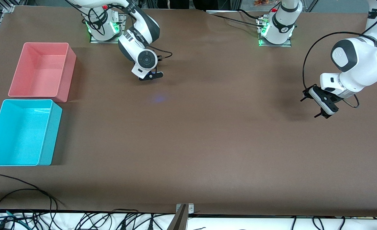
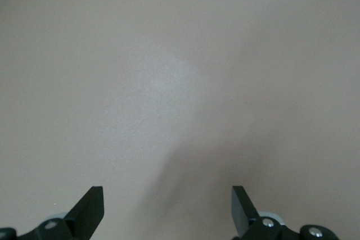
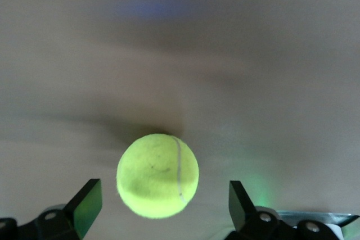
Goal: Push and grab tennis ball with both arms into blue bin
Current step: 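Close the right gripper around the tennis ball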
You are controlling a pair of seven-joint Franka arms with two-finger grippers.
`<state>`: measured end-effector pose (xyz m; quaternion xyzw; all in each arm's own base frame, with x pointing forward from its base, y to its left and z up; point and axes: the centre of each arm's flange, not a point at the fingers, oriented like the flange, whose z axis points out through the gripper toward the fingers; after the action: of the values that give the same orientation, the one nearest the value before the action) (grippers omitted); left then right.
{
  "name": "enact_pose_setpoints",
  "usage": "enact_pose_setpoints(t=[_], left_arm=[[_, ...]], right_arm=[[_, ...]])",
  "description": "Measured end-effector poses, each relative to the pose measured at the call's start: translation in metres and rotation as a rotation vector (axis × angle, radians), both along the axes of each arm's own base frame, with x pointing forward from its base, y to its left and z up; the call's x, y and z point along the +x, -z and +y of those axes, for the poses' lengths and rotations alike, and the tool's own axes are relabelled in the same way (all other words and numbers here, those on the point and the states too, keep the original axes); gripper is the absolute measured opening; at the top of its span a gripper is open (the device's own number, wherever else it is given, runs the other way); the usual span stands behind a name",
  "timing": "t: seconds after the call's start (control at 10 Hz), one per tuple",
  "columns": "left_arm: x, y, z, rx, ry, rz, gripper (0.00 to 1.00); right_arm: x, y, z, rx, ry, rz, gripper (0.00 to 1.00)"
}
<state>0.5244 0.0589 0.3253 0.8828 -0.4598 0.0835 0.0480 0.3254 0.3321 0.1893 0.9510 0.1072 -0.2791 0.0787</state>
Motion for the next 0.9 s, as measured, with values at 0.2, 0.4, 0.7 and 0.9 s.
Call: enact_pose_setpoints(t=[0.2,0.4,0.7,0.9], left_arm=[[0.000,0.000,0.000,-0.001,0.000,0.002,1.00],[-0.001,0.000,0.000,-0.001,0.000,0.003,1.00],[-0.001,0.000,0.001,0.000,-0.001,0.002,1.00],[0.000,-0.010,0.002,0.004,-0.004,-0.018,1.00]], right_arm=[[-0.007,0.013,0.004,-0.013,-0.004,0.011,1.00],[-0.012,0.020,0.008,-0.016,0.000,0.011,1.00],[-0.021,0.029,0.013,-0.037,-0.013,0.014,1.00],[-0.025,0.034,0.013,-0.054,-0.017,0.014,0.94]])
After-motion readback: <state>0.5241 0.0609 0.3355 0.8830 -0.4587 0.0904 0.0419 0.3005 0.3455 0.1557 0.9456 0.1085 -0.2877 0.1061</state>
